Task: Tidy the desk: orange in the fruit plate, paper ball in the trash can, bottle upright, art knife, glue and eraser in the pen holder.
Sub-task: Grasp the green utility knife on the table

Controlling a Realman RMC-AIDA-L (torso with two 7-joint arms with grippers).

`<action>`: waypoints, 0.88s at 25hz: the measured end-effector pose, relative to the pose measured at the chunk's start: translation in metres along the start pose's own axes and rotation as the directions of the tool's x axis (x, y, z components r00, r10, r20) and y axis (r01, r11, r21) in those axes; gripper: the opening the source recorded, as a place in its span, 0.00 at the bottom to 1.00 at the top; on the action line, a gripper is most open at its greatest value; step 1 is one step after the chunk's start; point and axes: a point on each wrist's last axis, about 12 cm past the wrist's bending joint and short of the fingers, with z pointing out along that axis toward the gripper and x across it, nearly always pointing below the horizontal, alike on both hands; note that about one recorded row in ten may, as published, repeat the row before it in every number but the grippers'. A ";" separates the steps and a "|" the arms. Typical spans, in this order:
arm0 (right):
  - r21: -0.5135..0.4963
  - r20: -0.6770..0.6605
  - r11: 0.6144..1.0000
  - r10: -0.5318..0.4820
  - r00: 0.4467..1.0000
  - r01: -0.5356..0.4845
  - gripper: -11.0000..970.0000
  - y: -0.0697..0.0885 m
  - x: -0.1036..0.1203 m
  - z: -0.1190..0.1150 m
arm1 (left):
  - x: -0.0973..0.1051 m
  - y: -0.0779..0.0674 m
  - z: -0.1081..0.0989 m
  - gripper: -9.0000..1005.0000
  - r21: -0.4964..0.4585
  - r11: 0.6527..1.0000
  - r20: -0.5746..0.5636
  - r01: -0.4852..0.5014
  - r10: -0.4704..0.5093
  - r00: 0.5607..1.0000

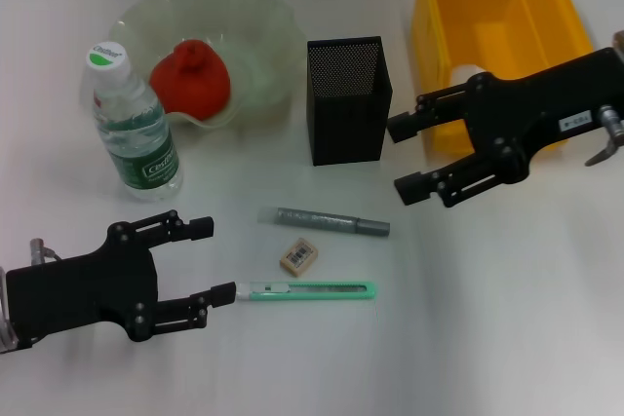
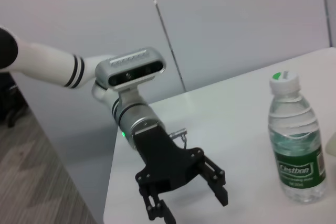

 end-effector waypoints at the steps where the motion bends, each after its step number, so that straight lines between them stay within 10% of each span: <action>1: -0.004 -0.009 1.000 -0.005 1.000 0.005 0.85 -0.001 -0.002 0.002 | 0.000 0.000 0.000 0.78 0.000 1.000 0.000 0.000 0.000 1.000; 10: -0.006 -0.040 0.999 -0.037 0.999 0.037 0.85 -0.001 0.003 0.015 | -0.001 0.002 -0.001 0.78 0.001 1.000 -0.007 -0.004 0.004 1.000; 22: 0.060 0.073 0.997 -0.049 0.996 0.045 0.85 0.026 0.079 0.003 | -0.001 0.004 -0.001 0.78 0.009 1.000 -0.027 -0.007 0.008 1.000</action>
